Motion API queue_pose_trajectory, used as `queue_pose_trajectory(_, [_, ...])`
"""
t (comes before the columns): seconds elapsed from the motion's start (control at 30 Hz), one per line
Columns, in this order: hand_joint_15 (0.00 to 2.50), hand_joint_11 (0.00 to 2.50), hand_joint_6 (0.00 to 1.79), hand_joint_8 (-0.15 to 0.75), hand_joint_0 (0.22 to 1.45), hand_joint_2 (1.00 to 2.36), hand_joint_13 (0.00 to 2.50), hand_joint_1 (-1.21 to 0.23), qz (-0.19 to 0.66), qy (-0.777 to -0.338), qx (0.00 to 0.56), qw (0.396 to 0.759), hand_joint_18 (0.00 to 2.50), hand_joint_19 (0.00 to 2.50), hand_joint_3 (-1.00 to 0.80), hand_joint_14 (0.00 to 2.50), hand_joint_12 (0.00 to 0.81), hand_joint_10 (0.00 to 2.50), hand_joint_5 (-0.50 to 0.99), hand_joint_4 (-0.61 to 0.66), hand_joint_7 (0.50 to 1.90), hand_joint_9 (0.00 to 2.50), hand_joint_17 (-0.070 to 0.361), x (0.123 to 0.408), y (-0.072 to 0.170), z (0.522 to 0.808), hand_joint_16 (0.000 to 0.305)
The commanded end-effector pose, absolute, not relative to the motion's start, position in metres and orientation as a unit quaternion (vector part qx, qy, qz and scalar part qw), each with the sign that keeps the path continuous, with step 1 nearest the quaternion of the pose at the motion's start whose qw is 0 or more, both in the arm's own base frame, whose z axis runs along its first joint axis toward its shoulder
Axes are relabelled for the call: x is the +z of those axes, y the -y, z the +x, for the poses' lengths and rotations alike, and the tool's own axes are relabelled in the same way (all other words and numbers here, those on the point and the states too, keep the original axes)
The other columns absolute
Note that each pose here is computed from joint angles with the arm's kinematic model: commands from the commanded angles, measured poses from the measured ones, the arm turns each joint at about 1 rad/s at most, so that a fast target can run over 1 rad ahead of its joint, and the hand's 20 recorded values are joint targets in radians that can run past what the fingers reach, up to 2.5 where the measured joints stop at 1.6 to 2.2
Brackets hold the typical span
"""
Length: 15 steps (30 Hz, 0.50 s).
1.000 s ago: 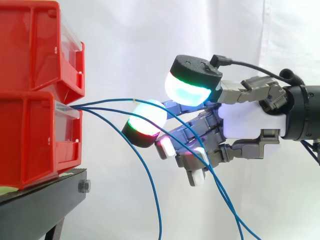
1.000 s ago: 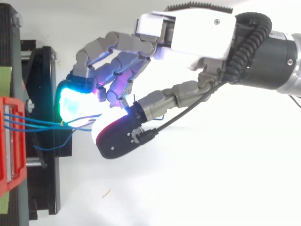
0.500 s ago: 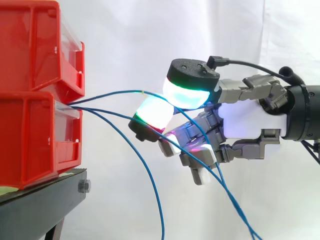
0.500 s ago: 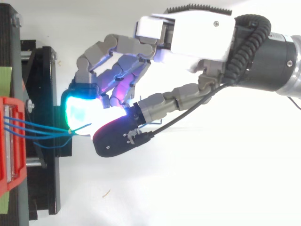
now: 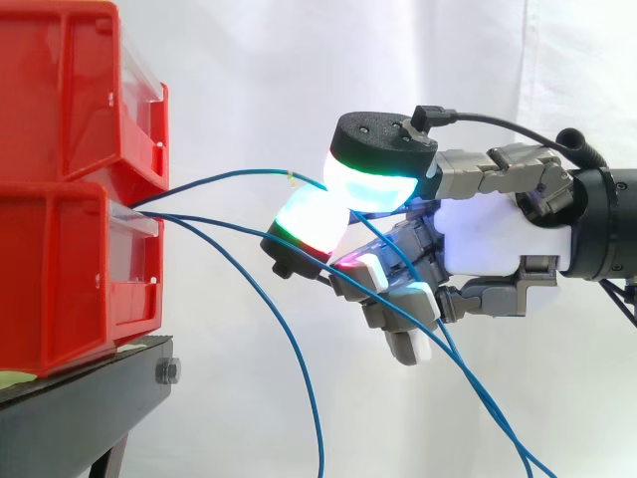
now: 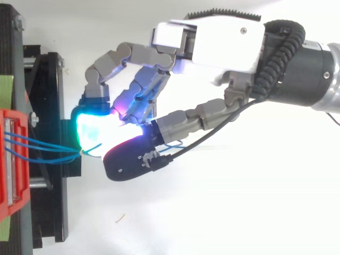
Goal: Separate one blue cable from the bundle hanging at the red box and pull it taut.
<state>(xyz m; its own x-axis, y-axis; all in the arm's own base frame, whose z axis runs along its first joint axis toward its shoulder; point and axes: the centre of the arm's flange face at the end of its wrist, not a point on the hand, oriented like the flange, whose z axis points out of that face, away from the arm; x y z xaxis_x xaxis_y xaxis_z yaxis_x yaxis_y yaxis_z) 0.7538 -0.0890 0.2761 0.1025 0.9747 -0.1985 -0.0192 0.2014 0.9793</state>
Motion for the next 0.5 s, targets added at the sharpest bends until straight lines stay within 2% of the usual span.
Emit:
queue_pose_trajectory(0.0, [1.17, 1.15, 0.93, 0.434, 0.64, 1.0, 1.19, -0.78, 0.464, -0.515, 0.429, 0.579, 1.1, 0.72, 0.03, 0.01, 0.448, 0.01, -0.15, 0.01, 1.16, 1.02, 0.126, 0.276, 0.089, 0.7538, 0.056])
queue_pose_trajectory(0.17, [1.1, 1.16, 0.91, 0.415, 0.61, 1.01, 1.14, -0.75, 0.464, -0.516, 0.429, 0.578, 1.04, 0.72, -0.14, 0.01, 0.432, 0.0, -0.16, 0.14, 1.12, 1.02, 0.121, 0.2745, 0.0888, 0.7532, 0.054])
queue_pose_trajectory(0.33, [1.07, 1.16, 0.9, 0.377, 0.6, 1.01, 1.08, -0.69, 0.463, -0.514, 0.43, 0.58, 0.95, 0.78, -0.29, 0.02, 0.388, 0.01, -0.16, 0.14, 1.15, 0.99, 0.105, 0.2681, 0.087, 0.751, 0.047])
queue_pose_trajectory(0.47, [1.04, 1.14, 0.9, 0.375, 0.59, 1.01, 1.06, -0.67, 0.462, -0.51, 0.433, 0.582, 0.95, 0.77, -0.36, 0.02, 0.387, 0.01, -0.16, 0.15, 1.16, 0.99, 0.105, 0.2683, 0.087, 0.7523, 0.047])
